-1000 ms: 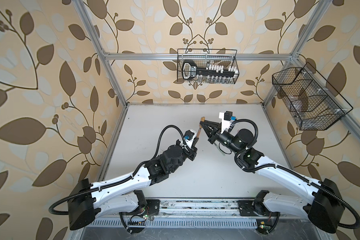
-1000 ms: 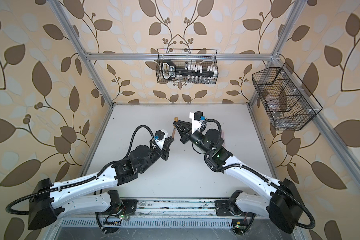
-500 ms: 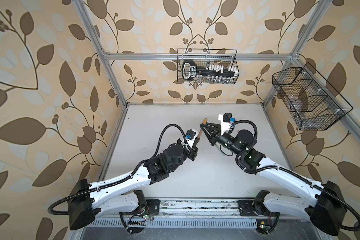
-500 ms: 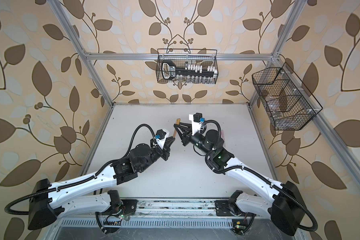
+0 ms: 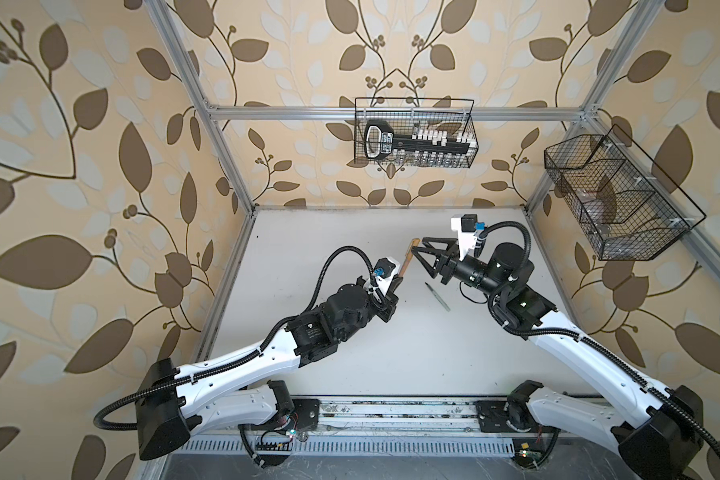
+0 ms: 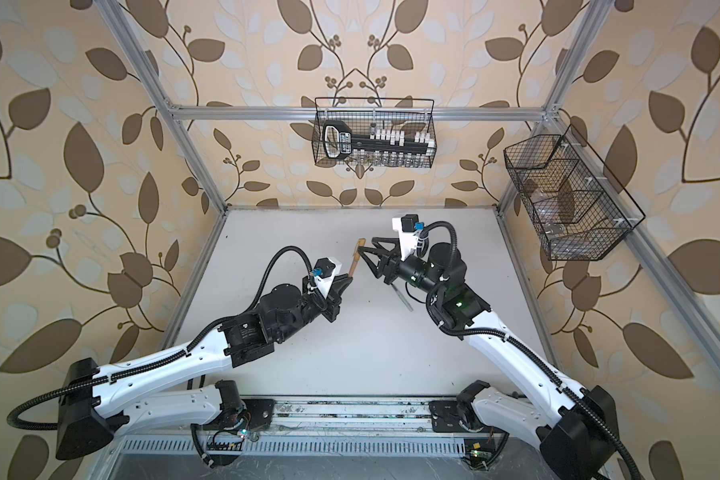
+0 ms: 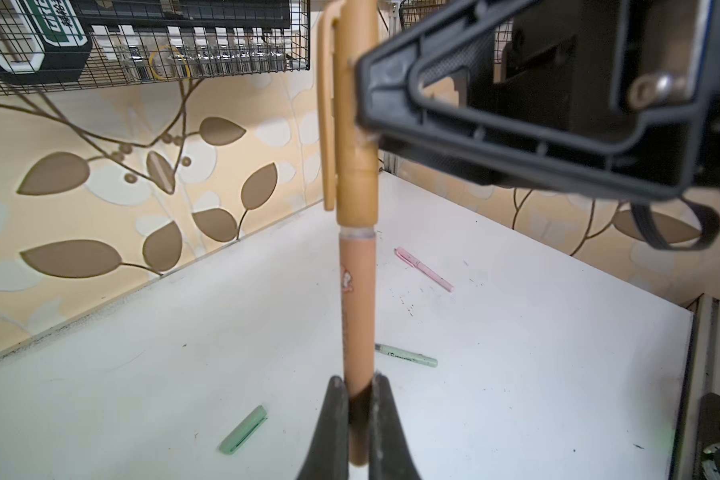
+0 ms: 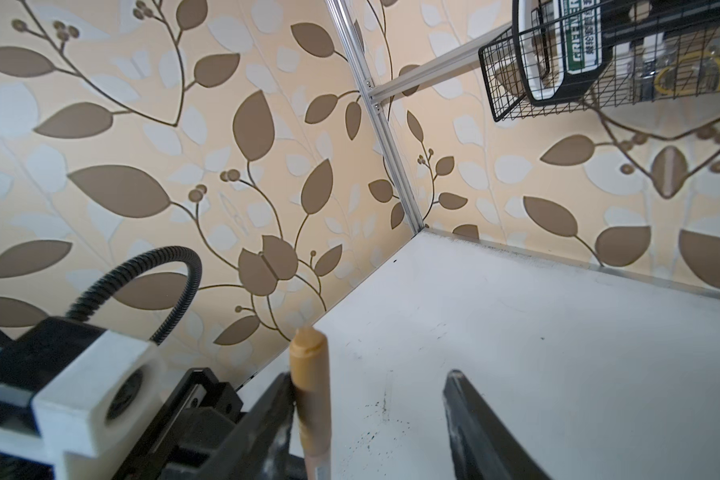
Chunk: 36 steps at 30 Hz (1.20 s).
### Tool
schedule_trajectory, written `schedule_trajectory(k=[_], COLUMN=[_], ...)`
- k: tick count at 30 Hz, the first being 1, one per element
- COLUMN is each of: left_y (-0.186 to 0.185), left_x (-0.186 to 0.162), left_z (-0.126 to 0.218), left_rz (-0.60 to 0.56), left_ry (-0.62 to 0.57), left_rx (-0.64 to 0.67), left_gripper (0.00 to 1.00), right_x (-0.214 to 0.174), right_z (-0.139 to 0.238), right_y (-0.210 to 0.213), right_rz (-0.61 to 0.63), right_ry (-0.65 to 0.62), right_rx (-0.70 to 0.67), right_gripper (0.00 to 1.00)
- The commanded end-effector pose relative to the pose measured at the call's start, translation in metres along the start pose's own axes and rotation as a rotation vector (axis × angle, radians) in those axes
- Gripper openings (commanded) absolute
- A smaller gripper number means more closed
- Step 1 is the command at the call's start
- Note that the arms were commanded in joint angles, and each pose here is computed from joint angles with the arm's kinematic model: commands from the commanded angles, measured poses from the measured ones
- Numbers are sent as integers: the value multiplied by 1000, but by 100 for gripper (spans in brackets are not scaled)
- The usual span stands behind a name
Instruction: Insert the pens into the pen caps
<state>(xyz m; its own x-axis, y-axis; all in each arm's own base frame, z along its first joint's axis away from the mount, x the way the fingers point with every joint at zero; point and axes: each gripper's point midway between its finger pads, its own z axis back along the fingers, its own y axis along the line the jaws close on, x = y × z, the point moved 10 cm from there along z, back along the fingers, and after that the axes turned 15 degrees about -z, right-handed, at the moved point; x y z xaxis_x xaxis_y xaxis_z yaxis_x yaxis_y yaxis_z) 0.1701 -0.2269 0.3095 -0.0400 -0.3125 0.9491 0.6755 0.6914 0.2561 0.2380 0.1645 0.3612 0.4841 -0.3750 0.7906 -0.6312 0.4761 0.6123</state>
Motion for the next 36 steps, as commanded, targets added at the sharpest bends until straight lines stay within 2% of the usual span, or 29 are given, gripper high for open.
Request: schedule_trajectory(k=[1, 6, 14, 19, 24, 29, 30, 31, 32, 36], left_y=[3, 2, 1, 2, 3, 3, 2, 2, 3, 22], left_x=[16, 16, 19, 19, 20, 23, 25, 26, 25, 25], left_z=[5, 2, 2, 2, 1, 0, -1, 0, -1, -2], left_rz=[4, 5, 0, 0, 3, 5, 10, 15, 25, 128], left_ry=[-37, -25, -26, -27, -35, -43, -43, -40, -28, 26], left_rx=[-22, -41, -47, -41, -33, -32, -44, -68, -102, -253], left_gripper=[0, 0, 0, 0, 0, 0, 10, 27, 39, 56], right_x=[2, -4, -17, -18, -23, -23, -22, -21, -19, -17], right_z=[-4, -18, -29, -30, -33, -37, -38, -38, -38, -34], right_y=[9, 7, 7, 7, 4, 3, 2, 0, -2, -13], right_rz=[-35, -44, -15, -22, -45, -97, -117, -133, -154, -198], right_ry=[137, 225, 267, 262, 268, 280, 284, 287, 293, 327], right_rx=[89, 113, 72, 76, 81, 112, 117, 117, 122, 133], right_gripper=[60, 60, 56, 44, 19, 1, 0, 0, 0, 0])
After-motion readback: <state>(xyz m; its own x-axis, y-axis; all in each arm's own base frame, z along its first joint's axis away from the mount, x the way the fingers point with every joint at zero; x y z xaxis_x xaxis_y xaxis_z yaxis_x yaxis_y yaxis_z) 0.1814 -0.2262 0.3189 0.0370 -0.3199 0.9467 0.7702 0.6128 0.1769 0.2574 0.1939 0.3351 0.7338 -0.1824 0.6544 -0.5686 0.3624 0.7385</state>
